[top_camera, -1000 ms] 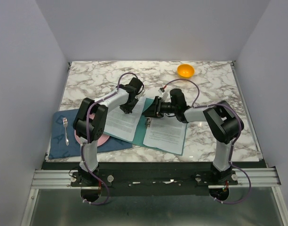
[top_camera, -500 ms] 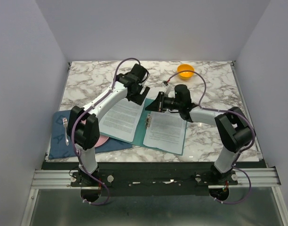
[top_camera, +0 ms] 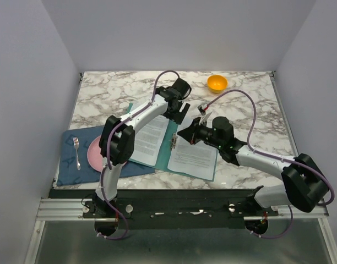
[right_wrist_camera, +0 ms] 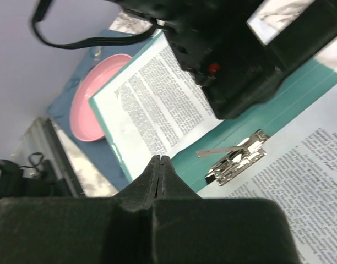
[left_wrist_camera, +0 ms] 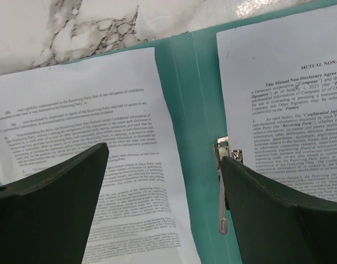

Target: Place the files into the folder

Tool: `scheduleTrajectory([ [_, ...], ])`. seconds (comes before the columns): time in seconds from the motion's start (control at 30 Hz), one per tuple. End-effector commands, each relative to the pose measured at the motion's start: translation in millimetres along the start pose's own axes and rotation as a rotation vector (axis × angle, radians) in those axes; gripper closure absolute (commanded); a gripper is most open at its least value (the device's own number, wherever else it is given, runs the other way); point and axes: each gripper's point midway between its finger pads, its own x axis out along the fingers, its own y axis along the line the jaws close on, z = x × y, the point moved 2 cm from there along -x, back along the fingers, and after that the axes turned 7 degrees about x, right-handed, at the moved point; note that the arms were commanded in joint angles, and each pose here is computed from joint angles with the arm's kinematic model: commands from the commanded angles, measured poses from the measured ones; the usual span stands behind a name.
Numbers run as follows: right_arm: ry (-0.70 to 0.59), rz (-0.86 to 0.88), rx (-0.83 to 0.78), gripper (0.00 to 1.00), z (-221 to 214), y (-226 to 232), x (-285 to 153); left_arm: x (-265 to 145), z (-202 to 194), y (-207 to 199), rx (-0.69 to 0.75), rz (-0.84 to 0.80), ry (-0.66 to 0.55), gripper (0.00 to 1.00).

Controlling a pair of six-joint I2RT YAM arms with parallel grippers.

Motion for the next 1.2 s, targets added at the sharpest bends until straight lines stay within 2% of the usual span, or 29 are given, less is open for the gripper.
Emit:
scheduleTrajectory([
  [0.0,-0.126,-0.187,-0.175,1.0,1.8,-22.4,-2.8,18.1,-0.8,-15.5,-0.035,0.0,0.034,0.01],
  [0.1,-0.169,-0.222,-0.219,0.99,-3.2,-24.8,-1.2,31.2,-9.1,-23.0,-0.046,-0.01,0.071,0.01],
  [0.23,-0.165,-0.216,-0.227,1.0,-11.3,-23.2,7.6,44.6,-12.0,-32.8,-0.058,-0.039,0.093,0.01],
  [0.6,-0.127,-0.238,-0.192,1.0,-29.6,-33.0,35.8,50.2,7.4,-46.7,-0.097,-0.091,0.053,0.01],
  [1.0,-0.168,-0.262,-0.186,1.0,-16.7,-36.2,61.1,75.6,-13.1,-58.0,-0.107,-0.098,0.121,0.01],
  [1.17,-0.143,-0.248,-0.183,0.99,-23.6,-38.9,72.7,84.3,-23.0,-59.2,-0.1,-0.084,0.146,0.01],
])
